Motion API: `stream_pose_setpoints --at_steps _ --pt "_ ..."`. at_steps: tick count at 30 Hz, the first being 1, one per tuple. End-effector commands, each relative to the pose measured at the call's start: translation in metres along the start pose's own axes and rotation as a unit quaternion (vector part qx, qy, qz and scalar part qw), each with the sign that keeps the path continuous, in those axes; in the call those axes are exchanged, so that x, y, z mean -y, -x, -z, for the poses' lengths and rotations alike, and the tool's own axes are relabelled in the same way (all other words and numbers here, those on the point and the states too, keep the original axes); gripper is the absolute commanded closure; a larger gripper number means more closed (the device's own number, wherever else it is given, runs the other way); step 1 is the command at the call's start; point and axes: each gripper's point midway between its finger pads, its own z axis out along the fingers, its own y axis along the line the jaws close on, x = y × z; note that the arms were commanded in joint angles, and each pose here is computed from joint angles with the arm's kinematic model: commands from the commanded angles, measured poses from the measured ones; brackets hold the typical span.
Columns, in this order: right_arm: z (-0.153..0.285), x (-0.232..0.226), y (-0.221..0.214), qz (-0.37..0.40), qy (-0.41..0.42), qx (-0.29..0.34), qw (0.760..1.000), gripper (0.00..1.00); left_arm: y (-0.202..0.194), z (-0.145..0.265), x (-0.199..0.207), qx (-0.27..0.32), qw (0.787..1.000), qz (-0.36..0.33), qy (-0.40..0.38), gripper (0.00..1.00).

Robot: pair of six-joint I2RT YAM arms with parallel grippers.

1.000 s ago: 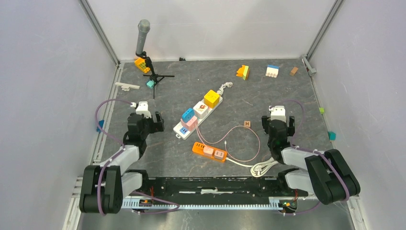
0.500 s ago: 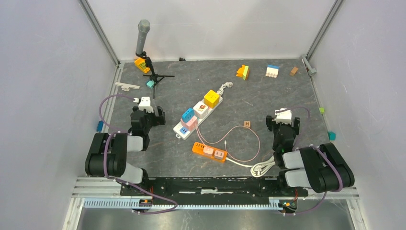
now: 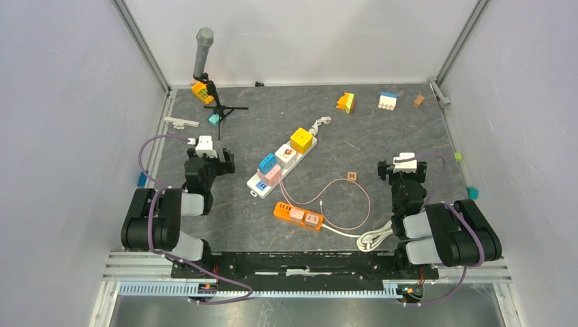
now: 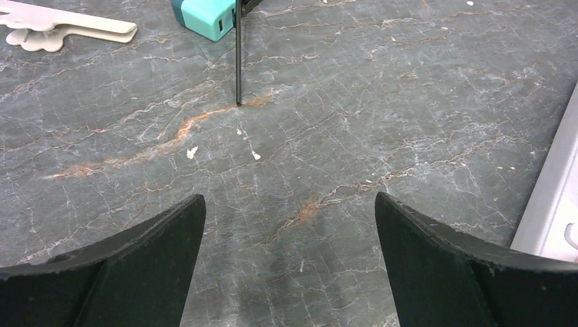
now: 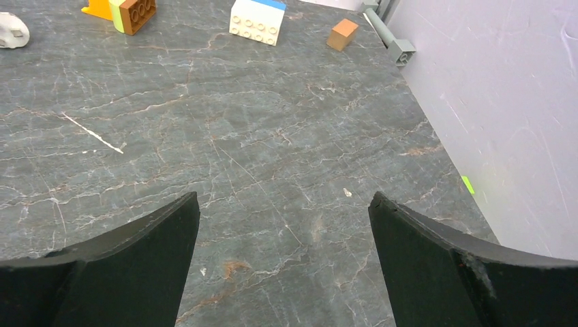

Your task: Insert the plug

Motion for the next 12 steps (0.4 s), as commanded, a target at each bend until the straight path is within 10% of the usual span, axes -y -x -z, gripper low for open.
stream_pose_setpoints --at_steps 1,12 --pt "0.0241 0.0002 -0.0170 0.011 0.014 -0.009 1.000 0.02 0.0185 -0.0018 -0.0047 0.037 0.999 -0.012 0.009 0.00" --pt "0.0240 0.0002 -0.0170 0.011 0.014 -0.009 1.000 0.02 0.0191 -0.0014 -0.0046 0.038 0.999 -0.014 0.012 0.00"
